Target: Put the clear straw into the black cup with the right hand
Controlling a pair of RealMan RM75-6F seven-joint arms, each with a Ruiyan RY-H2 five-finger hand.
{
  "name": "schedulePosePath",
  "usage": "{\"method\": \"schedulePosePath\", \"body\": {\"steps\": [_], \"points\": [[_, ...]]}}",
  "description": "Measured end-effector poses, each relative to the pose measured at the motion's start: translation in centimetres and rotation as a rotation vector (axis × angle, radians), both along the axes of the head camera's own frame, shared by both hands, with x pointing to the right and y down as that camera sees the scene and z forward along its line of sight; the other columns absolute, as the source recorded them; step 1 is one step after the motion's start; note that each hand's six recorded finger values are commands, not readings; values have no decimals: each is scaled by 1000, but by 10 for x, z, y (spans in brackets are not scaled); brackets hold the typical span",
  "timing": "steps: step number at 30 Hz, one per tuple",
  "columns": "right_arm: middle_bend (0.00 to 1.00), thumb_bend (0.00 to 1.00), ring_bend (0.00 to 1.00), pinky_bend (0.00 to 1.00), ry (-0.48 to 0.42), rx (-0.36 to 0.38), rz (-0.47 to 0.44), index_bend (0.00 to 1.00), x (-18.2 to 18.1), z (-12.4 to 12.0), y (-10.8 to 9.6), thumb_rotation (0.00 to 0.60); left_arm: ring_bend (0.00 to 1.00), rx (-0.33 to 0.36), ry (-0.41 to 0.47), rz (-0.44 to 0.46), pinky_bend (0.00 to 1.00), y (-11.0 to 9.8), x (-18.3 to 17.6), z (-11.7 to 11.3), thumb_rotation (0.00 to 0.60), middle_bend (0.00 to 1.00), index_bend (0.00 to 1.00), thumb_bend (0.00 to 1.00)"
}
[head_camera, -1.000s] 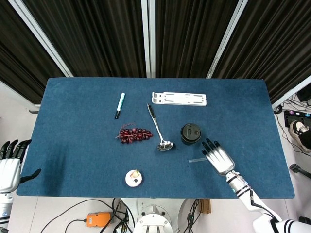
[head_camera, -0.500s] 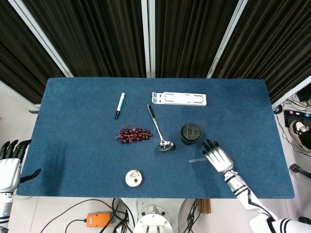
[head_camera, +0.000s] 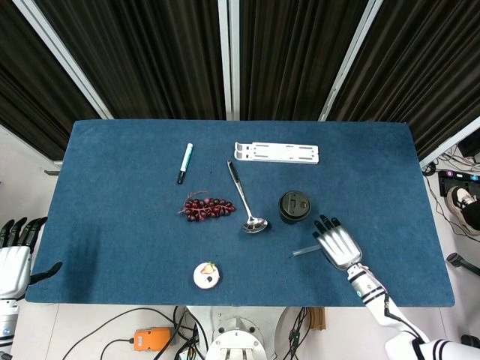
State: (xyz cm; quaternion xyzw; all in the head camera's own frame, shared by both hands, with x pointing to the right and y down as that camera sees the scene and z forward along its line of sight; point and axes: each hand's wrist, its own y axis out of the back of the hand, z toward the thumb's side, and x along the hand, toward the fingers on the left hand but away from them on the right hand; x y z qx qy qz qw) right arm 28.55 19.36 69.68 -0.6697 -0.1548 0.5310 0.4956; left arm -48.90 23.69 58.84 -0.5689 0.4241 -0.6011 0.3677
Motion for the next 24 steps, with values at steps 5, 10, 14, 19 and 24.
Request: {"method": "schedulePosePath", "body": {"steps": [5, 10, 14, 19, 24], "points": [[369, 571, 256, 350, -116, 35, 99, 683, 9, -40, -15, 600, 75, 4, 0, 5, 8, -2, 1, -1, 600, 143, 132, 75], [378, 575, 265, 352, -301, 63, 225, 688, 16, -85, -43, 600, 75, 7, 6, 17, 8, -4, 5, -2, 600, 143, 131, 75], [378, 643, 265, 352, -464, 51, 303, 691, 10, -106, -68, 600, 75, 8, 2, 18, 8, -5, 6, -3, 600, 143, 131, 75], [378, 650, 265, 352, -687, -40, 415, 692, -12, -104, -98, 600, 75, 2, 1, 23, 8, -5, 9, -3, 600, 143, 131, 75], [378, 650, 265, 352, -851, -127, 509, 691, -36, -86, -116, 600, 75, -2, -7, 16, 8, -6, 7, -3, 600, 143, 132, 75]]}}
